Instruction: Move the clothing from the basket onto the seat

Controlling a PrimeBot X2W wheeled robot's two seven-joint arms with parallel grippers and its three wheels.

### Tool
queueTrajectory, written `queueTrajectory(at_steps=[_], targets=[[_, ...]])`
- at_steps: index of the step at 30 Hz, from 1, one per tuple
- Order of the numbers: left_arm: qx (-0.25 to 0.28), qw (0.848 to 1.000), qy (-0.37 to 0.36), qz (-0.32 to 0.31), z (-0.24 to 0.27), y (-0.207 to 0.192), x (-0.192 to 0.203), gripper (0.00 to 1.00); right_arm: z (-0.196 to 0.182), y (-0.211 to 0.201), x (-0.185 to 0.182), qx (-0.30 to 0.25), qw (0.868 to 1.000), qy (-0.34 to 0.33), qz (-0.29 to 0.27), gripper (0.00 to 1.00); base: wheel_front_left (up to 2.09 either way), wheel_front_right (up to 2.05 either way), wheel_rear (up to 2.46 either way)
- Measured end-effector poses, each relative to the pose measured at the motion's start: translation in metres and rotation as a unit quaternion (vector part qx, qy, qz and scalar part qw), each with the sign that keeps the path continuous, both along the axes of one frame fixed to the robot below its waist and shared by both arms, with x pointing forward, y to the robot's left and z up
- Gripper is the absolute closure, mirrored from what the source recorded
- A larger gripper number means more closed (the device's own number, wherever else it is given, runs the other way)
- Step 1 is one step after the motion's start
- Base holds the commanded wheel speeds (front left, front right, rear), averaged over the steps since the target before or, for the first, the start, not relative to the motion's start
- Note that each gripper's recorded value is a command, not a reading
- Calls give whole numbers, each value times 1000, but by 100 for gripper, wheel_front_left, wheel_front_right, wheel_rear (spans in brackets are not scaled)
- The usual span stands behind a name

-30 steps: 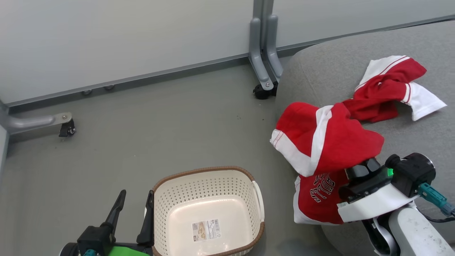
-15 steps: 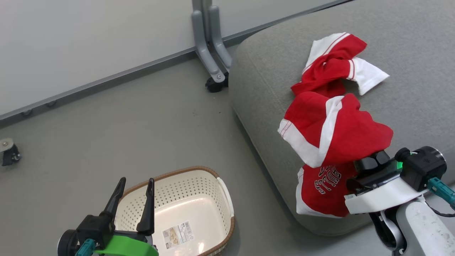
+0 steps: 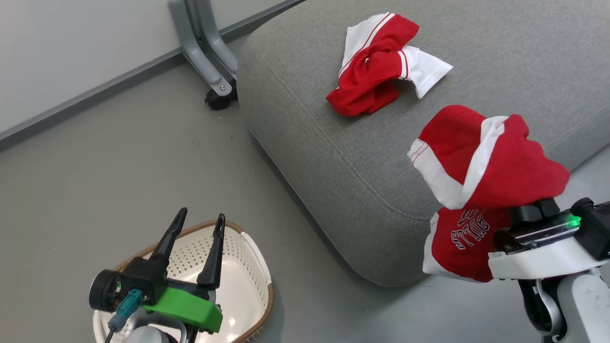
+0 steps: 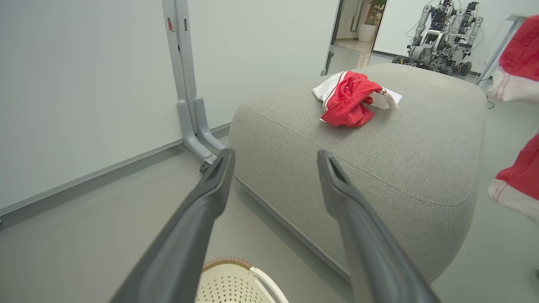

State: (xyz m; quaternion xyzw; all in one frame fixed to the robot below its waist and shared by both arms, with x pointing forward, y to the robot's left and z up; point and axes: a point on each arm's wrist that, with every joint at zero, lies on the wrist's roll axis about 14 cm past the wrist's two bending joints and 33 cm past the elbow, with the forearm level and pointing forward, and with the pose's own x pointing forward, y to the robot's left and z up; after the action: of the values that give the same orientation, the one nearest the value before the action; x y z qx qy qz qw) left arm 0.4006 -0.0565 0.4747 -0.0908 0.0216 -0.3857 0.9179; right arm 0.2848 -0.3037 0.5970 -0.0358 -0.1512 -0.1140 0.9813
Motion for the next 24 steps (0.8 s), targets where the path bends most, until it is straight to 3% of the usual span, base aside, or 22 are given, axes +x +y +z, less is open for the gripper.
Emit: queueTrajectory(at_steps=[10, 24], targets=[[-5, 998, 13, -68, -11, -40, -3, 0, -8, -23, -21, 5, 998, 14, -68, 100, 0, 0, 0], [-9, 997, 15, -80, -10, -46, -5, 0, -8, -25, -25, 4, 997, 14, -76, 100, 0, 0, 0]])
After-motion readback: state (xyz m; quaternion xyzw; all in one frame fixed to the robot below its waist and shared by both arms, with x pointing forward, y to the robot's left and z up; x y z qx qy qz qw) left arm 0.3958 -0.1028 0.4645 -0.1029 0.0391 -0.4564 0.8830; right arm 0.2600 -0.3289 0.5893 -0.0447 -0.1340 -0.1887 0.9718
